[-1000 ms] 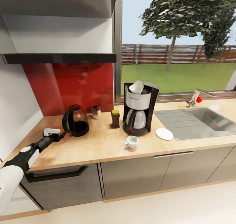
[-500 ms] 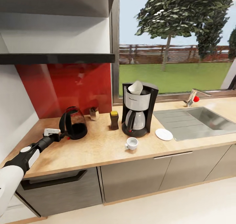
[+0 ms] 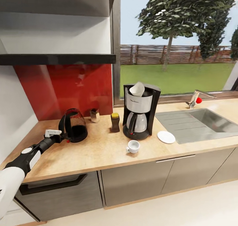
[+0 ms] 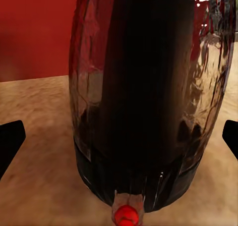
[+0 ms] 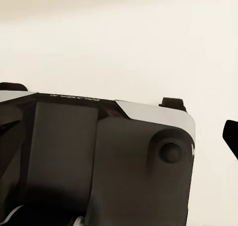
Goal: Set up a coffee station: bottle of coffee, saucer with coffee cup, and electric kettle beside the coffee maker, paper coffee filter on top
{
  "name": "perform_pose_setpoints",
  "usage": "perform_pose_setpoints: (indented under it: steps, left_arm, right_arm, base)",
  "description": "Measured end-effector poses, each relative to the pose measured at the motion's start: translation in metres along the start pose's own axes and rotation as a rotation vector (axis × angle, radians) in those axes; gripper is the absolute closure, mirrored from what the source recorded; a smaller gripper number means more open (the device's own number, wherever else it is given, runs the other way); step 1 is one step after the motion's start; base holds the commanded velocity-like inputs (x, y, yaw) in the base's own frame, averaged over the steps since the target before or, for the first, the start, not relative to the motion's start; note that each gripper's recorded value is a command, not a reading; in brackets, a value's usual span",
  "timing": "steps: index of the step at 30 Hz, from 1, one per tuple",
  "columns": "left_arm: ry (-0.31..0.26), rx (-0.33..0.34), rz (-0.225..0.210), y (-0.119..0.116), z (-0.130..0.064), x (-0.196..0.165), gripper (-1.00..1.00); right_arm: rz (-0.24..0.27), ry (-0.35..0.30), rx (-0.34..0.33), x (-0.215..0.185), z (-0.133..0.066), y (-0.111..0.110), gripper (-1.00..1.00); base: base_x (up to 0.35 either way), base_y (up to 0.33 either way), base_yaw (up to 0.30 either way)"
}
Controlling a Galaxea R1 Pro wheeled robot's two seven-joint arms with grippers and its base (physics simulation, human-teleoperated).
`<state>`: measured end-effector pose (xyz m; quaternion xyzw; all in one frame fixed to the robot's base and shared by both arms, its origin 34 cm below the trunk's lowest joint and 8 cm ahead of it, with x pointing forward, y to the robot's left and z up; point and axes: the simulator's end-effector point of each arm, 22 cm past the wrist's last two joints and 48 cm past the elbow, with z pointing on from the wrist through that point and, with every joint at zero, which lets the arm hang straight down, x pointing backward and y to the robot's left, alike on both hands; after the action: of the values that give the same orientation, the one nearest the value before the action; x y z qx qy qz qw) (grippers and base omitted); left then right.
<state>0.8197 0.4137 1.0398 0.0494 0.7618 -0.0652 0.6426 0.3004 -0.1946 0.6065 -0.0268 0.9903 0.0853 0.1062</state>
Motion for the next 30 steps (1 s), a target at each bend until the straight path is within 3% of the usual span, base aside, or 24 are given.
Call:
perform_pose_setpoints:
  steps: [30]
  left_arm:
    - [-0.003, 0.012, -0.013, -0.012, 0.005, 0.002, -1.0]
  right_arm:
    - [0.0, 0.0, 0.0, 0.0, 0.0, 0.0, -1.0]
  base:
    - [0.014, 0.0, 0.0]
